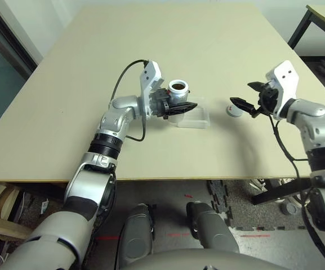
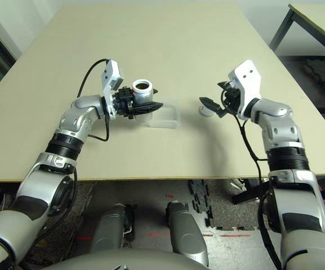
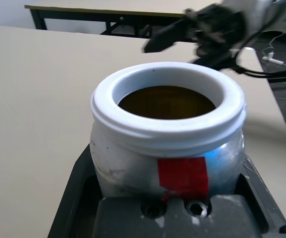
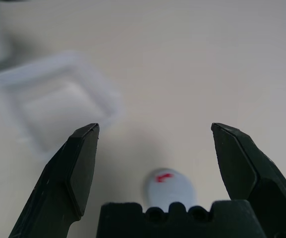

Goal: Pour the medicine from the bottle into the box.

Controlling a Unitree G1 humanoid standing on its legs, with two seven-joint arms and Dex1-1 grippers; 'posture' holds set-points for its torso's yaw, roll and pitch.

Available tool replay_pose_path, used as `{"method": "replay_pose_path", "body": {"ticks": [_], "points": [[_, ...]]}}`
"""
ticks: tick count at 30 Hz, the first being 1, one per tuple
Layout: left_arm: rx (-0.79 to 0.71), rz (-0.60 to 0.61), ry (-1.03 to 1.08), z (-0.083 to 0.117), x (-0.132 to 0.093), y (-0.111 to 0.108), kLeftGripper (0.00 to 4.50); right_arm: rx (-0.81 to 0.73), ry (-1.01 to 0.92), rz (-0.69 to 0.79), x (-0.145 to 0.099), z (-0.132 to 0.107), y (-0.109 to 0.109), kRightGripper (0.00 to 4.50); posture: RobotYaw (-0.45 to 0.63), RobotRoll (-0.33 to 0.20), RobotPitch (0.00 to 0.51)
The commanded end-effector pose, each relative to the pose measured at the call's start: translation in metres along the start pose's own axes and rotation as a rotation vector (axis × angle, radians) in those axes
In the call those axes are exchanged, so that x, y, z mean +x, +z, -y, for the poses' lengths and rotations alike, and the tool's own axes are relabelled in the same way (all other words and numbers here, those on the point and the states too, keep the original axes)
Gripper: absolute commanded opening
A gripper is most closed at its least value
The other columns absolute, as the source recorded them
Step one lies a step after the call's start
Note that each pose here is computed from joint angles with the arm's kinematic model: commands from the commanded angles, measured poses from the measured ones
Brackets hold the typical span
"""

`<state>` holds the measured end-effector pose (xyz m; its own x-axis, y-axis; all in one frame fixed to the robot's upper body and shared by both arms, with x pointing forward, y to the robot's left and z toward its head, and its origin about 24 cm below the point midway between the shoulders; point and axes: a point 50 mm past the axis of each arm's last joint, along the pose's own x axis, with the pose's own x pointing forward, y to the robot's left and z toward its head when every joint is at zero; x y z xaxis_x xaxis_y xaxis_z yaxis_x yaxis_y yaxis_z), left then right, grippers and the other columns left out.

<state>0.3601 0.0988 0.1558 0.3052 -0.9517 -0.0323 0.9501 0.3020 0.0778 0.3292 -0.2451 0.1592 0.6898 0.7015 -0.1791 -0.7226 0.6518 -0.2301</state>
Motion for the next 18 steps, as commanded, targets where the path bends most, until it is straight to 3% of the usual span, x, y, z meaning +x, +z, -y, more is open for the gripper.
{"method": "replay_pose_path", "body": {"ticks": [1,10,18], "points": [[0.027,-0.019,0.021,-0.006,-0.002,0.003,2.65,-0.024,0.164,0.039,-0.004,-0.012,0.008,4.50,-0.22,0.000,0.115],[0.050,-0.026,0.063,-0.015,-0.010,0.007,2.65,0.009,0.348,0.037,0.001,-0.032,0.003,4.50,-0.20,0.000,0.109],[0.070,-0.038,0.111,-0.022,-0.017,0.009,2.65,0.039,0.340,0.026,0.009,-0.030,-0.006,4.50,-0.19,0.000,0.106]]}}
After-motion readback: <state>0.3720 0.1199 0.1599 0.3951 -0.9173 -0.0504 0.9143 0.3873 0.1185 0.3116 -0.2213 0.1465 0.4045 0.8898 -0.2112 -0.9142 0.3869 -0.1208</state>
